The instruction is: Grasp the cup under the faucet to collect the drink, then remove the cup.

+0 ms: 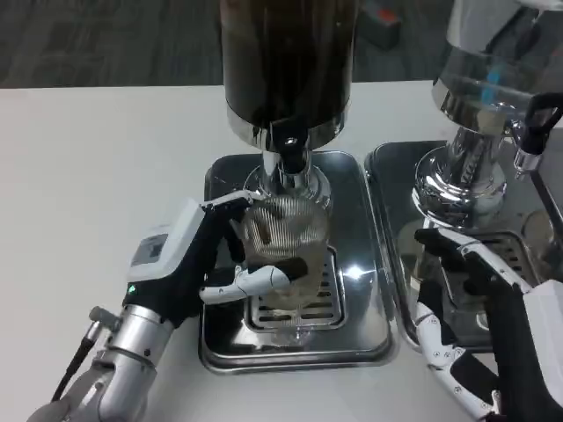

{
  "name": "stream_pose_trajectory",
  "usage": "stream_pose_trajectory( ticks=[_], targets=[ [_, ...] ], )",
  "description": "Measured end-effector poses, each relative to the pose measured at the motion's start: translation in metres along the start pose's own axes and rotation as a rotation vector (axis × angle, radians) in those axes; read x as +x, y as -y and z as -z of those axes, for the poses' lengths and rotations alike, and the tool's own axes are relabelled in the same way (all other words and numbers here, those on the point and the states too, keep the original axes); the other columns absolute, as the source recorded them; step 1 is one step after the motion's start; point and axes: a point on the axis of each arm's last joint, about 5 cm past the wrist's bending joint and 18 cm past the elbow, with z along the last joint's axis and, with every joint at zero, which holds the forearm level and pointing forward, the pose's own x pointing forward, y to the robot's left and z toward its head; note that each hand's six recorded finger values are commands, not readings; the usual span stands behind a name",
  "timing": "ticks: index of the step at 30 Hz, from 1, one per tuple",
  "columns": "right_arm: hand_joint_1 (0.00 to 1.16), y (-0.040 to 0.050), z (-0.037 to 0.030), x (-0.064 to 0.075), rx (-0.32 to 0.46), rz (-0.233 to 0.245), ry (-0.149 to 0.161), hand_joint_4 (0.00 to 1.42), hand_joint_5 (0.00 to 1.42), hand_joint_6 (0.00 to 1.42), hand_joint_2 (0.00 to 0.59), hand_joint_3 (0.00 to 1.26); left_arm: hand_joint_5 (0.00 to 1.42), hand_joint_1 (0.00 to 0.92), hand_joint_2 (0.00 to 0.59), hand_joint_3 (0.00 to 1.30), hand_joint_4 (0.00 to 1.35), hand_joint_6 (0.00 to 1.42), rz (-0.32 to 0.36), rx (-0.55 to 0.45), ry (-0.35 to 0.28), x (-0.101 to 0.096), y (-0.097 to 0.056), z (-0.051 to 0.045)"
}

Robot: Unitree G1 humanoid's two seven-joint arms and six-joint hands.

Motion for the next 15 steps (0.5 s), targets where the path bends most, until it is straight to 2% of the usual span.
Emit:
stream_pose_trajectory(
  ticks=[9, 15],
  targets=[
    [0.58, -0.0019, 0.0020, 0.0005, 0.014, -0.005, -0.012, 0.34, 0.37, 0.48, 0.546, 0.35, 0.81, 0.052, 0.000, 0.52, 0.58, 1.14, -0.003, 0.016, -0.003, -0.0011, -0.0051, 0.0028],
    [0.58, -0.0025, 0.0020, 0.0027, 0.018, 0.001, -0.008, 0.34, 0.37, 0.49, 0.550, 0.35, 0.76, 0.009, 0.000, 0.48, 0.53, 1.08, 0.028, -0.007, 0.016, -0.0018, -0.0099, 0.0036]
  ],
)
